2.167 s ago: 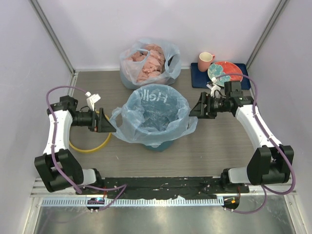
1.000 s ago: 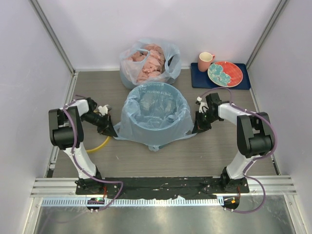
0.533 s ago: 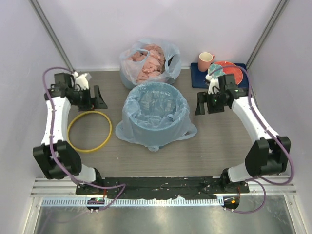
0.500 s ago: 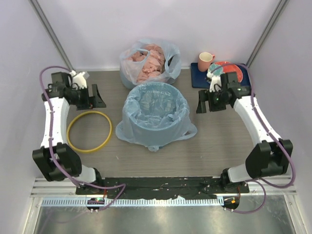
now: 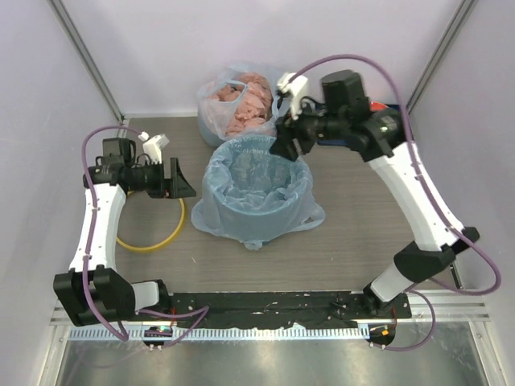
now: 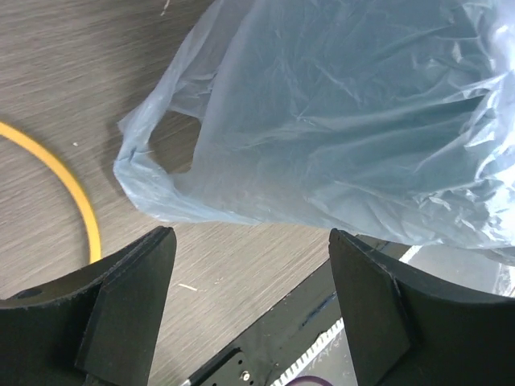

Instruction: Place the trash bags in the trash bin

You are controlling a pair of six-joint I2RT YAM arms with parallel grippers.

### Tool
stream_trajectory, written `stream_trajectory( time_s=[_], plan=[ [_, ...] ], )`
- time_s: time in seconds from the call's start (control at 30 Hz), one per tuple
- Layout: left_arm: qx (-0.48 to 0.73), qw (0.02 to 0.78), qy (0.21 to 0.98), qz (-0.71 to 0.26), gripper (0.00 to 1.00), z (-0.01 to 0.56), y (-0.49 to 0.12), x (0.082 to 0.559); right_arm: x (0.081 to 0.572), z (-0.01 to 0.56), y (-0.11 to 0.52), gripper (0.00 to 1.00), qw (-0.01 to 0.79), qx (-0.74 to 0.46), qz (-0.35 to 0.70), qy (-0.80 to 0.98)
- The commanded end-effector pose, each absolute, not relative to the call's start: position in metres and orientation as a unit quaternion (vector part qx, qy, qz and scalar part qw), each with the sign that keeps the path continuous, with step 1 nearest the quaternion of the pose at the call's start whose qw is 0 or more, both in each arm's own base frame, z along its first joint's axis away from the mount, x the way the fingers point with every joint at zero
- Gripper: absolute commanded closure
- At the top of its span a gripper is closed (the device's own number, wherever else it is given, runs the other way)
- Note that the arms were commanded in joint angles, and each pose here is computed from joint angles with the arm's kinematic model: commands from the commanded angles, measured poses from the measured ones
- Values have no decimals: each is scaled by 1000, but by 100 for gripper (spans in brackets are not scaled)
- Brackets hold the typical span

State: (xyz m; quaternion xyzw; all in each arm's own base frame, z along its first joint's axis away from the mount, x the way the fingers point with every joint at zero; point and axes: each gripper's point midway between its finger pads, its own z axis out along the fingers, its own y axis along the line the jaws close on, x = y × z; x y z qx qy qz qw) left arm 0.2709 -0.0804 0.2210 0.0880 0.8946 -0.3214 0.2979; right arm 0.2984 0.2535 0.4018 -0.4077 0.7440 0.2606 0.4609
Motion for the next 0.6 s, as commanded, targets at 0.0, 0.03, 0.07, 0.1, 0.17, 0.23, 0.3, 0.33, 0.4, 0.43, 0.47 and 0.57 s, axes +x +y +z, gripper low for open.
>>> stream_trajectory(
  time_s=[0.0, 0.03, 0.07, 0.1, 0.17, 0.23, 0.3, 0.33, 0.4, 0.43, 0.47, 0.57],
  plan=[
    [93, 307, 875, -362, 20, 221, -92, 278, 303, 353, 302, 46, 406, -444, 243, 761],
    [92, 305, 875, -365, 20, 219, -93, 278, 303, 346, 312, 49, 401, -452, 243, 759],
    [88, 303, 876, -364, 20, 217, -93, 279, 300, 339, 322, 54, 396, -461, 235, 759],
    [82, 299, 879, -363, 20, 212, -92, 278, 302, 323, 333, 56, 382, -470, 227, 763],
    [80, 300, 880, -360, 20, 208, -91, 280, 304, 302, 341, 62, 366, -479, 204, 772],
    [74, 290, 883, -362, 20, 201, -91, 279, 307, 271, 345, 66, 332, -484, 191, 787],
    [71, 282, 886, -362, 20, 195, -91, 279, 309, 241, 340, 69, 305, -486, 167, 802],
    [70, 280, 885, -365, 18, 195, -91, 279, 311, 232, 338, 70, 303, -489, 158, 803],
    [62, 278, 882, -374, 18, 196, -94, 279, 310, 203, 328, 71, 279, -494, 134, 812],
    [60, 277, 881, -378, 17, 196, -95, 279, 311, 196, 328, 72, 278, -497, 132, 811],
    [60, 276, 880, -382, 17, 196, -96, 279, 306, 180, 324, 72, 260, -499, 129, 816],
    [57, 269, 878, -393, 18, 194, -98, 280, 302, 159, 325, 75, 254, -502, 138, 815]
  ],
)
